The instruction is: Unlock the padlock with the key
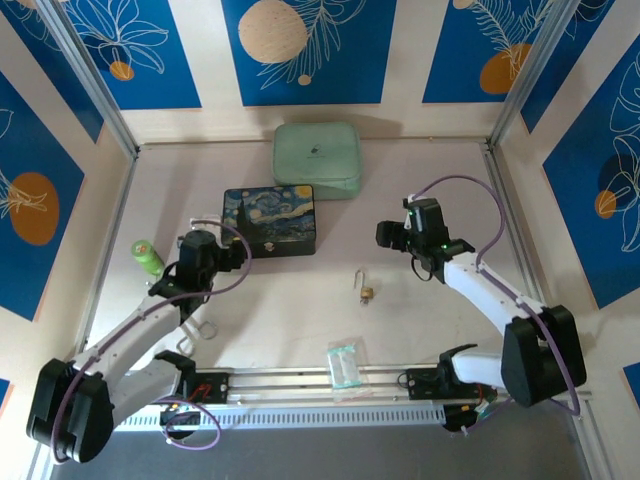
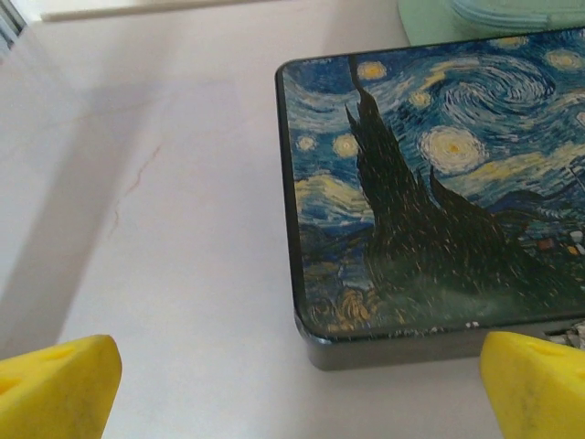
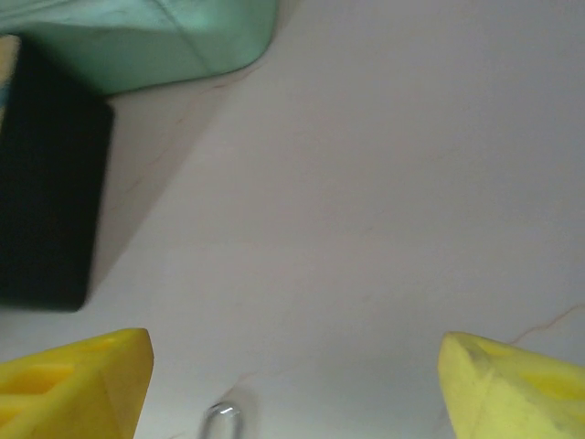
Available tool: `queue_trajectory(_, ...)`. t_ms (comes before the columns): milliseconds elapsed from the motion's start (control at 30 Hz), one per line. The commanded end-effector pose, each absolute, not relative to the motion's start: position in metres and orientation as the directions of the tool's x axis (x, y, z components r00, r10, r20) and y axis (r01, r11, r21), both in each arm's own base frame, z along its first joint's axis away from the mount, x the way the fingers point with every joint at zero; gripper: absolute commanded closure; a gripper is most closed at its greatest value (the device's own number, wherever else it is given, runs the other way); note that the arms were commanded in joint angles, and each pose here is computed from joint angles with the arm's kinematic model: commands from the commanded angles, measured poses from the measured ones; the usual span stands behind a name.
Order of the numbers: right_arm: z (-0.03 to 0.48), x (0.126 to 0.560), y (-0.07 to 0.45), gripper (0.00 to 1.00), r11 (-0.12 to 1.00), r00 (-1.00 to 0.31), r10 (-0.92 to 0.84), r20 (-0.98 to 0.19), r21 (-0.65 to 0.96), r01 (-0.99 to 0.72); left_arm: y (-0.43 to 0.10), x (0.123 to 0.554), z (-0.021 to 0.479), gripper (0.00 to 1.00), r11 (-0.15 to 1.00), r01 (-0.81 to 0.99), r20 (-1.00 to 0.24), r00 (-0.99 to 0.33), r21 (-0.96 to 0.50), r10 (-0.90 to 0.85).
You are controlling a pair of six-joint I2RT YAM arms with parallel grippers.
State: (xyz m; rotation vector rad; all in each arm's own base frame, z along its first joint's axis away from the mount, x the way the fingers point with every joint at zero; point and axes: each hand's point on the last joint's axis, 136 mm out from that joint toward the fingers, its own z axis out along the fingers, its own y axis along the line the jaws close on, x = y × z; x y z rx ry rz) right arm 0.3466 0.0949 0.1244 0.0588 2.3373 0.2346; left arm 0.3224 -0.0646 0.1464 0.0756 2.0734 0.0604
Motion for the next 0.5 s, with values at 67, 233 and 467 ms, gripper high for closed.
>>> queue_trajectory(67,0.142,0.39,0.057,0.16,0.998,-0.517,0.047,-0.855,0.06,-0.01,-0.057,0.348,0.161,0.01,0.988,-0.003,-0.927,-0.345,0.158,0.147)
queue_trajectory(233,0.153,0.4,0.042,0.16,0.996,-0.383,0.053,-0.922,0.078,-0.05,-0.036,0.352,0.147,0.01,0.977,-0.052,-0.912,-0.372,0.207,0.174)
queue_trajectory(467,0.138,0.387,0.027,0.17,0.998,-0.4,0.027,-0.916,0.047,-0.039,-0.012,0.359,0.119,0.01,0.989,-0.075,-0.934,-0.345,0.125,0.092)
